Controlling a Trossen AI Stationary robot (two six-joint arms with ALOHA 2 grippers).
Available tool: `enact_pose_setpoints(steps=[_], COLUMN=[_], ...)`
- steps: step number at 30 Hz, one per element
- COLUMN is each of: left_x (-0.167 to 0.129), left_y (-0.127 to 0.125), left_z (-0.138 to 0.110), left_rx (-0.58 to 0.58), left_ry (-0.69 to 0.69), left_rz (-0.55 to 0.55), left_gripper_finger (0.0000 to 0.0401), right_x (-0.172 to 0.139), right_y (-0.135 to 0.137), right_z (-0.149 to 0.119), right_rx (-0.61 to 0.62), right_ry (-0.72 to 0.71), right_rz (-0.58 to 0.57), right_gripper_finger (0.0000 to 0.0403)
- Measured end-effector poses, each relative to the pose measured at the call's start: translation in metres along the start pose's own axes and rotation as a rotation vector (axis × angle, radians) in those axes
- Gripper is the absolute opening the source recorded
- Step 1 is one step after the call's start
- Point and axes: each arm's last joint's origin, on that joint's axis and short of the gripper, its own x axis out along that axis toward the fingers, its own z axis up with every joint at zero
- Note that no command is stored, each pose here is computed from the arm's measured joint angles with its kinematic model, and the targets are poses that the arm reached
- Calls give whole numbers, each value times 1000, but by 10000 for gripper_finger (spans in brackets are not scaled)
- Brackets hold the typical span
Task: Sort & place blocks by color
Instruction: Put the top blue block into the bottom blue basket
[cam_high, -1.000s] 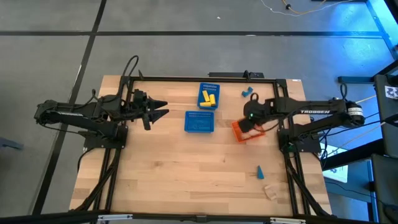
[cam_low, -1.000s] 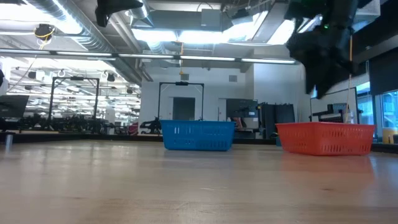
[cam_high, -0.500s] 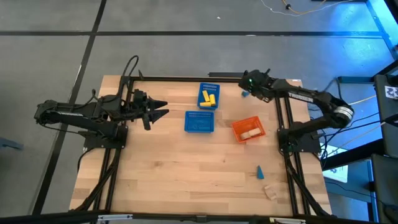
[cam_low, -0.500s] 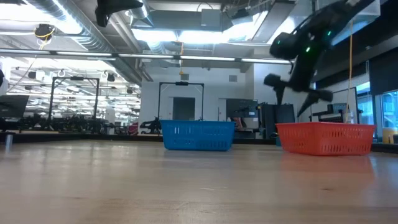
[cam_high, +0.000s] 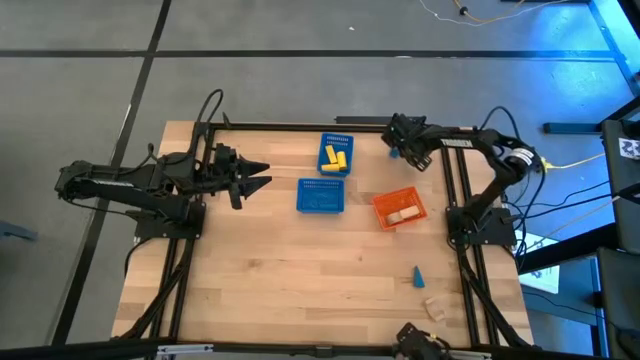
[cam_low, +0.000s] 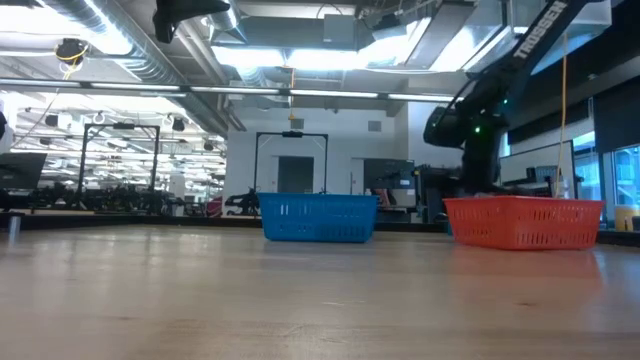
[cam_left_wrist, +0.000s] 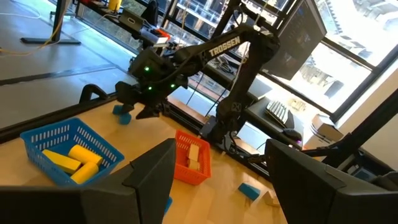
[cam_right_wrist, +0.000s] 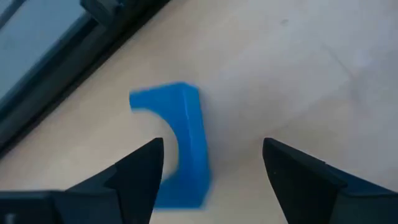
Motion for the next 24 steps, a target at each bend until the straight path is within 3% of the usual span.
enact_pose_setpoints(steps=[4, 7, 10, 14, 19, 24], left_x=[0, 0, 0, 0, 0, 0], left_y=[0, 0, 0, 0, 0, 1], left_z=[0, 0, 0, 0, 0, 0], left_rx=[3, 3, 4, 4, 4, 6], left_ry=[0, -1, 0, -3, -3, -16], left_rz=[0, 1, 1, 6, 7, 30], left_gripper_finger=[238, 238, 238, 238, 238, 238], right_x=[8, 10, 10, -4, -53, -107], right_y=[2, 1, 0, -2, 5, 9], right_z=[2, 1, 0, 3, 7, -41], right_rx=[13, -6, -84, -234, -416, -612], right_ry=[-5, -2, 15, 24, -59, -13], right_rz=[9, -7, -17, 5, 203, 466], right_gripper_finger=[271, 247, 182, 45, 39, 35])
